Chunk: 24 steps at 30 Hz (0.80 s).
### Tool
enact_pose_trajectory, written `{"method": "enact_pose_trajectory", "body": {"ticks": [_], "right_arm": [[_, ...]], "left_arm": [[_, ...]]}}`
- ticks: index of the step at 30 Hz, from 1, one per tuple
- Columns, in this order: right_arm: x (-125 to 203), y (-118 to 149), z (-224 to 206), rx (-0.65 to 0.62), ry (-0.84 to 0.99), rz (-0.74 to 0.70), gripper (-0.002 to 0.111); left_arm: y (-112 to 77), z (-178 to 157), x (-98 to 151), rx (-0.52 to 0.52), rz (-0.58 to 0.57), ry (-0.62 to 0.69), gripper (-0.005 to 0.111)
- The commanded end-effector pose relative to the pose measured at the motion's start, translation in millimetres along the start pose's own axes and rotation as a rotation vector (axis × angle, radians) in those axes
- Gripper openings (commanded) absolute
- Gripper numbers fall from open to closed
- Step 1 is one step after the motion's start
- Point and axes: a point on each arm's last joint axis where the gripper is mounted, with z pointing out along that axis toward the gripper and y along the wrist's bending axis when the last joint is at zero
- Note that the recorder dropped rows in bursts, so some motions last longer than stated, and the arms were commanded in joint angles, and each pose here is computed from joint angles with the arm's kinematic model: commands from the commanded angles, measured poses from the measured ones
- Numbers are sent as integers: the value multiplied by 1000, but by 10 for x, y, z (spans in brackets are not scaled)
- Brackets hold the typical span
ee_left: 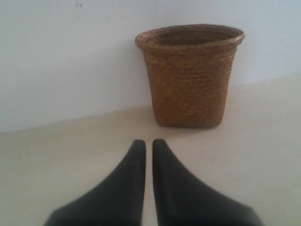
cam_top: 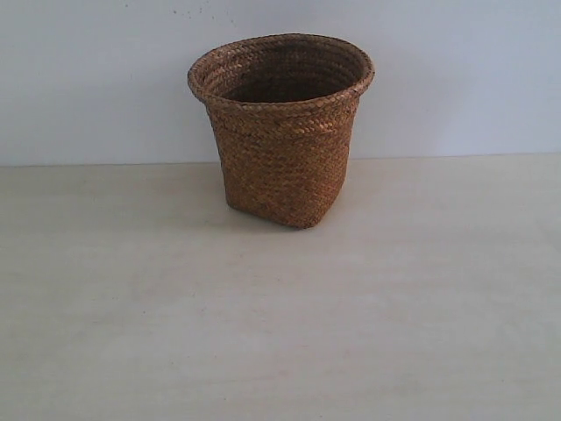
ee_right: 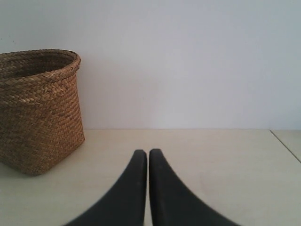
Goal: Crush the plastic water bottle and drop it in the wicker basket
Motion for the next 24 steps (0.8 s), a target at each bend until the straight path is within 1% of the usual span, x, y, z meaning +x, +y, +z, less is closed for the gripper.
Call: {"method": "enact_pose_trajectory", "body": {"ticks": [1, 6, 13, 15, 17, 24], "right_arm": [[4, -3, -3, 4, -2, -2, 0], [4, -3, -3, 4, -2, -2, 0], [4, -3, -3, 4, -2, -2, 0], [4, -3, -3, 4, -2, -2, 0], [4, -3, -3, 4, -2, -2, 0], [4, -3, -3, 4, -2, -2, 0]], "left_arm": [[38, 36, 135, -84, -75, 7, 4], [81, 44, 221, -169, -98, 1, 4], [122, 75, 410, -251, -138, 50, 4], [127, 74, 408, -261, -139, 47, 4], [126, 70, 453, -268, -147, 97, 4], [128, 69, 457, -271, -144, 101, 4]]}}
